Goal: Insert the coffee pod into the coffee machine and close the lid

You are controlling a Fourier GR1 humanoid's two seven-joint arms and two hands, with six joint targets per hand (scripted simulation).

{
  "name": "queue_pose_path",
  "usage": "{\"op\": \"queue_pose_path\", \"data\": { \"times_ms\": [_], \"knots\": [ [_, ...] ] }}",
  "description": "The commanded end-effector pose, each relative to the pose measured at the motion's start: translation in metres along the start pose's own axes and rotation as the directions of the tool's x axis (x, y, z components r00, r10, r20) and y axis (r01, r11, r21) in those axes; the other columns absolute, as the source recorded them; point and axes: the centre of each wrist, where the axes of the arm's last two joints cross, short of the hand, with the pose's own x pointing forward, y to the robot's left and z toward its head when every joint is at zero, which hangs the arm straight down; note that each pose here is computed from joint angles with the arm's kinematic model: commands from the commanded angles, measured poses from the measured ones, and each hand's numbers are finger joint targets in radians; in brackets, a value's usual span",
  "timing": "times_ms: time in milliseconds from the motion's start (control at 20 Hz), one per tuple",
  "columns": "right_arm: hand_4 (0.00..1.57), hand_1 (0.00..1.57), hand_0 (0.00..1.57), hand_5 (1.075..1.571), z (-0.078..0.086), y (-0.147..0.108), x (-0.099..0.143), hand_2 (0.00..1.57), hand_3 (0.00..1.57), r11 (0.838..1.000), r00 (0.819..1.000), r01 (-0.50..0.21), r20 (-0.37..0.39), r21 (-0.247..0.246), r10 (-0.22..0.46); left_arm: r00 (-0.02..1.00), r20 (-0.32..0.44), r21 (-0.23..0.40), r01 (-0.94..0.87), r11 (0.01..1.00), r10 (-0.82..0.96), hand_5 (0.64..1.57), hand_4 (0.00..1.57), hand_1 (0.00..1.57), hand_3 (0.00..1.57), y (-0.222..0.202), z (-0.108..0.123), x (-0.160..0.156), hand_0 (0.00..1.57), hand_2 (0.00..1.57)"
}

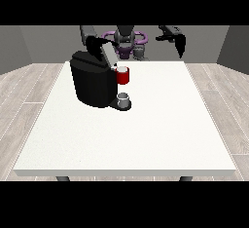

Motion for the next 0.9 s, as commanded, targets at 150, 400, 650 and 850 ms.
{"op": "queue_pose_path", "data": {
  "times_ms": [150, 400, 650, 850],
  "knots": [
    [0.08, 0.0, 0.0, 1.571, -0.006, 0.035, -0.003, 0.0, 0.0, 1.0, 1.0, 0.002, -0.016, 0.029, -0.002, 0.999, 0.023, 0.022, 0.025, 0.999, -0.025, 1.571, 0.16, 0.0, 0.0, 0.015, 0.004, -0.012, 0.0, 0.0],
    [0.14, 0.0, 0.0, 1.571, -0.029, 0.033, 0.029, 0.0, 0.0, 0.997, 0.999, -0.053, 0.005, 0.058, 0.053, 1.0, -0.003, 0.021, -0.004, 1.0, 0.004, 1.571, 0.12, 0.0, 0.0, -0.003, -0.013, 0.004, 0.0, 0.0],
    [0.12, 0.0, 0.0, 1.571, -0.033, 0.035, 0.037, 0.0, 0.0, 0.992, 0.994, -0.11, 0.014, 0.064, 0.109, 1.0, 0.004, -0.025, -0.016, 1.0, 0.017, 1.571, 0.0, 0.0, 0.0, -0.007, -0.005, -0.004, 0.0, 0.0],
    [0.11, 0.0, 0.0, 1.571, -0.034, 0.042, 0.042, 0.0, 0.0, 0.985, 0.989, -0.144, 0.044, 0.093, 0.141, 0.998, 0.062, -0.054, -0.003, 0.999, 0.006, 1.571, 0.2, 0.0, 0.0, -0.007, -0.006, -0.004, 0.0, 0.0]
  ]
}}
